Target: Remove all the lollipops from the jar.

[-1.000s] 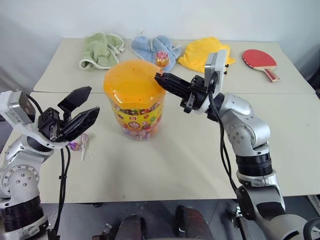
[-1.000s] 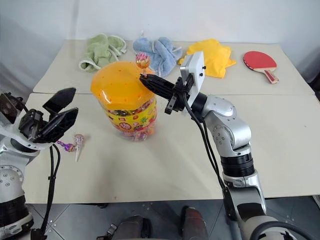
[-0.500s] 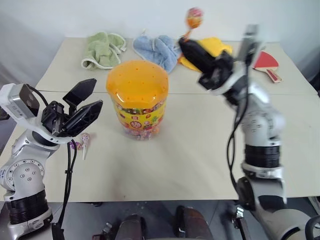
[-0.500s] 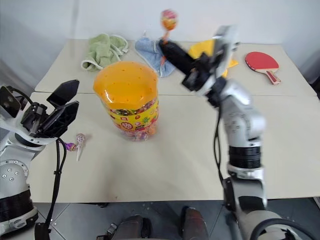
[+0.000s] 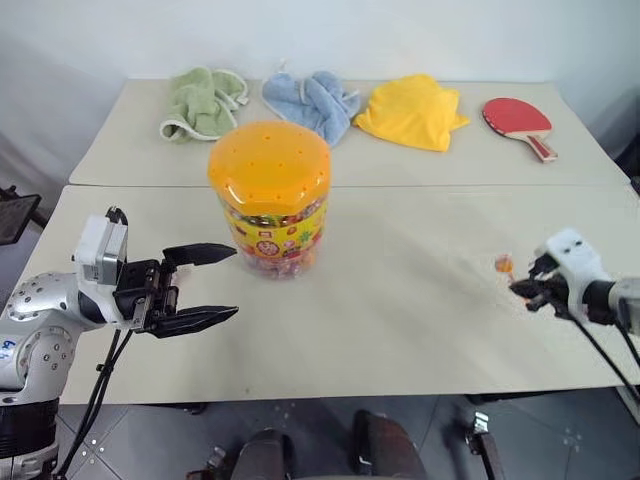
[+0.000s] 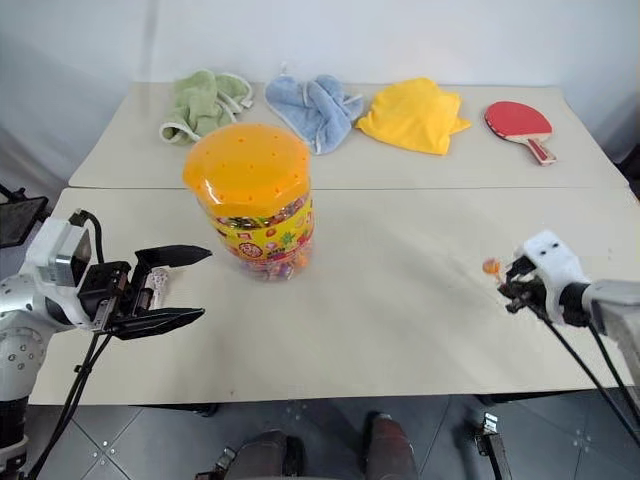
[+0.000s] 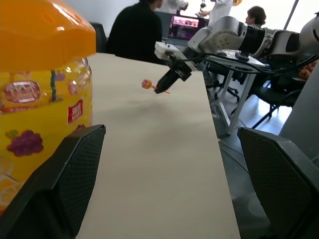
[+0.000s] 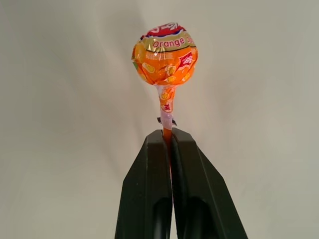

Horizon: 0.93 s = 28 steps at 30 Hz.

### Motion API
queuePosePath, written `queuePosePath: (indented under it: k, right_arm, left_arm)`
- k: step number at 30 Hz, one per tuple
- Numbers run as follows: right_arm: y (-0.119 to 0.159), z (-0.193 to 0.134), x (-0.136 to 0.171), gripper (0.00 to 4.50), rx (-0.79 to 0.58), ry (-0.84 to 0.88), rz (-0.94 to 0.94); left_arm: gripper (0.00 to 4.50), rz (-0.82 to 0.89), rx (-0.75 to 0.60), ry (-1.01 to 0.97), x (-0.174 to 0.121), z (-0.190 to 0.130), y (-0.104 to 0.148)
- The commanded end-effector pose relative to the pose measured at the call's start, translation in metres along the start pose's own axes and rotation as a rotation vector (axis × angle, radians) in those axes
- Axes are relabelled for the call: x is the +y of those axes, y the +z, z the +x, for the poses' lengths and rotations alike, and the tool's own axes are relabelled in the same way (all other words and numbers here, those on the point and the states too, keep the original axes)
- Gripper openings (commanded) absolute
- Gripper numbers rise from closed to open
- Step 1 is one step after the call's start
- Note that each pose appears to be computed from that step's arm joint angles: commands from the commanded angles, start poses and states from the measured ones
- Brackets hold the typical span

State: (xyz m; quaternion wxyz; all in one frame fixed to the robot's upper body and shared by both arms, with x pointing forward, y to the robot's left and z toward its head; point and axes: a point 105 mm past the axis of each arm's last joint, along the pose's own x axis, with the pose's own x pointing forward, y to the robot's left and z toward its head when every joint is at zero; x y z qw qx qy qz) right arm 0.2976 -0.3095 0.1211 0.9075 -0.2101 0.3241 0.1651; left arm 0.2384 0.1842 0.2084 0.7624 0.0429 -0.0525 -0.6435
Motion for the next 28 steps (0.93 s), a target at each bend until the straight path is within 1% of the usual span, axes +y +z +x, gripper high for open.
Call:
queuePosePath:
  k: [1, 2, 3, 6, 8, 9, 11, 12, 14, 15, 16, 17, 20, 22, 24, 28]
  right_arm:
    - [0.004, -0.003, -0.011, 0.48, -0.064, -0.079, -0.011]
    - [0.001, -0.003, -0.01, 0.65, -0.067, -0.07, -0.011]
    - [-0.002, -0.003, -0.01, 0.93, -0.066, -0.063, 0.001]
    - [-0.005, -0.011, -0.013, 1.94, -0.121, -0.054, 0.03]
    - [-0.001, -0.02, -0.017, 2.65, -0.196, -0.043, 0.003]
    - [0.014, -0.03, -0.015, 2.97, -0.335, -0.002, -0.021]
    - [0.033, -0.048, -0.012, 3.62, -0.539, 0.055, -0.072]
    - [0.04, -0.059, -0.009, 4.01, -0.629, 0.088, -0.094]
    - [0.059, -0.074, 0.0, 4.49, -0.781, 0.133, -0.142]
    - [0.073, -0.078, 0.01, 4.49, -0.843, 0.156, -0.213]
    - [0.081, -0.08, 0.017, 4.49, -0.881, 0.17, -0.264]
    - [0.091, -0.08, 0.029, 4.49, -0.915, 0.221, -0.293]
    - [0.11, -0.064, 0.08, 4.49, -0.968, 0.414, -0.351]
    - [0.103, -0.048, 0.104, 4.49, -0.938, 0.522, -0.378]
    - [0.095, -0.036, 0.119, 4.49, -0.915, 0.583, -0.389]
    - [0.09, -0.019, 0.12, 4.49, -0.912, 0.573, -0.343]
  left_arm:
    - [4.5, 0.053, 0.025, 0.012, 0.003, 0.001, 0.003]
    - [4.5, 0.06, 0.025, 0.03, 0.005, 0.001, 0.003]
    - [4.5, 0.051, 0.027, 0.035, 0.006, 0.001, 0.003]
    - [4.5, 0.038, 0.053, 0.04, 0.005, -0.001, 0.001]
    - [4.5, 0.024, 0.089, 0.064, 0.007, -0.005, -0.003]
    - [4.5, 0.029, 0.089, 0.083, 0.009, -0.008, -0.004]
    - [4.5, 0.035, 0.103, 0.124, 0.013, -0.013, -0.007]
    - [4.5, 0.026, 0.125, 0.158, 0.017, -0.017, -0.011]
    - [4.5, 0.054, 0.181, 0.256, 0.026, -0.027, -0.023]
    - [4.5, 0.087, 0.218, 0.311, 0.032, -0.031, -0.029]
    - [4.5, 0.113, 0.242, 0.344, 0.035, -0.033, -0.032]
    - [4.5, 0.155, 0.271, 0.403, 0.041, -0.037, -0.035]
    - [4.5, 0.172, 0.236, 0.508, 0.041, -0.039, -0.04]
    - [4.5, 0.187, 0.237, 0.514, 0.032, -0.035, -0.048]
    - [4.5, 0.169, 0.244, 0.521, 0.027, -0.033, -0.055]
    - [4.5, 0.17, 0.253, 0.536, 0.018, -0.033, -0.062]
